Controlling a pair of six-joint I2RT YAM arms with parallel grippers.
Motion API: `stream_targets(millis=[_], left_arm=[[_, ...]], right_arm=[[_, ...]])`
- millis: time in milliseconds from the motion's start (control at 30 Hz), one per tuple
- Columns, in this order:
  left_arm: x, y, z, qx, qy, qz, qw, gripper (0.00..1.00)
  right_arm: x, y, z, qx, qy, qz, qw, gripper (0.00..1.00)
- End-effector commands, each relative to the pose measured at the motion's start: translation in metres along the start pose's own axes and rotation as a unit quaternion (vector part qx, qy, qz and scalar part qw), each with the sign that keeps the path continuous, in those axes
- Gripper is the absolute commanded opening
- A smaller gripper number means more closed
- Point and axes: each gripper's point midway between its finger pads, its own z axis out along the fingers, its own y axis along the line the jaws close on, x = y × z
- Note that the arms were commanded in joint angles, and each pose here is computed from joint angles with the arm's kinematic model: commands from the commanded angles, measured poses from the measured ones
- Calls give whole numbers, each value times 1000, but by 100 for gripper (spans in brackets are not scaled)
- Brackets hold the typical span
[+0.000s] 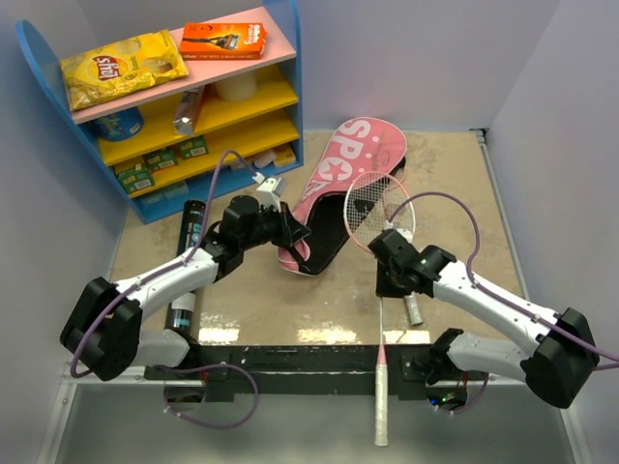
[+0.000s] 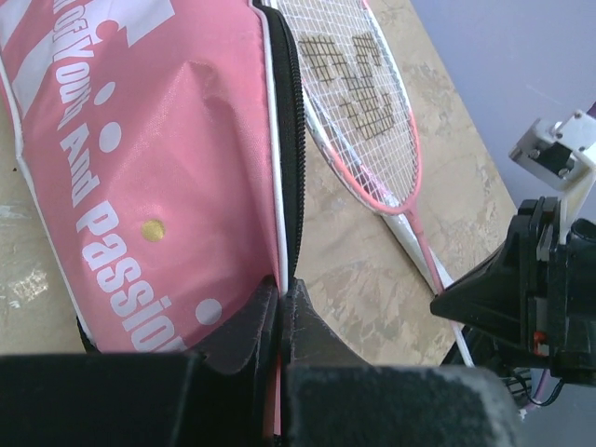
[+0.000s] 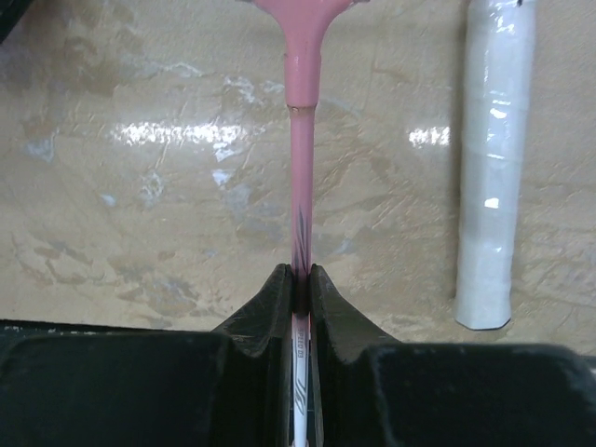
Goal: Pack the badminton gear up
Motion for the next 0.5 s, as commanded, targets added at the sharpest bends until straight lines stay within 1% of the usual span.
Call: stream_targets(millis=[0,233,467], left_arm=[[-45,-13,4,31,-72,8,997,0],[-49,-14,3,39,-76,5,996,0],[-49,-10,3,33,-76,9,997,0]], right_arm=[[15,9,-10,-11,13,12,1000,0],[45,22,-23,-30,34,-2,999,0],[73,18,-30,-26,55,-16,998,0]])
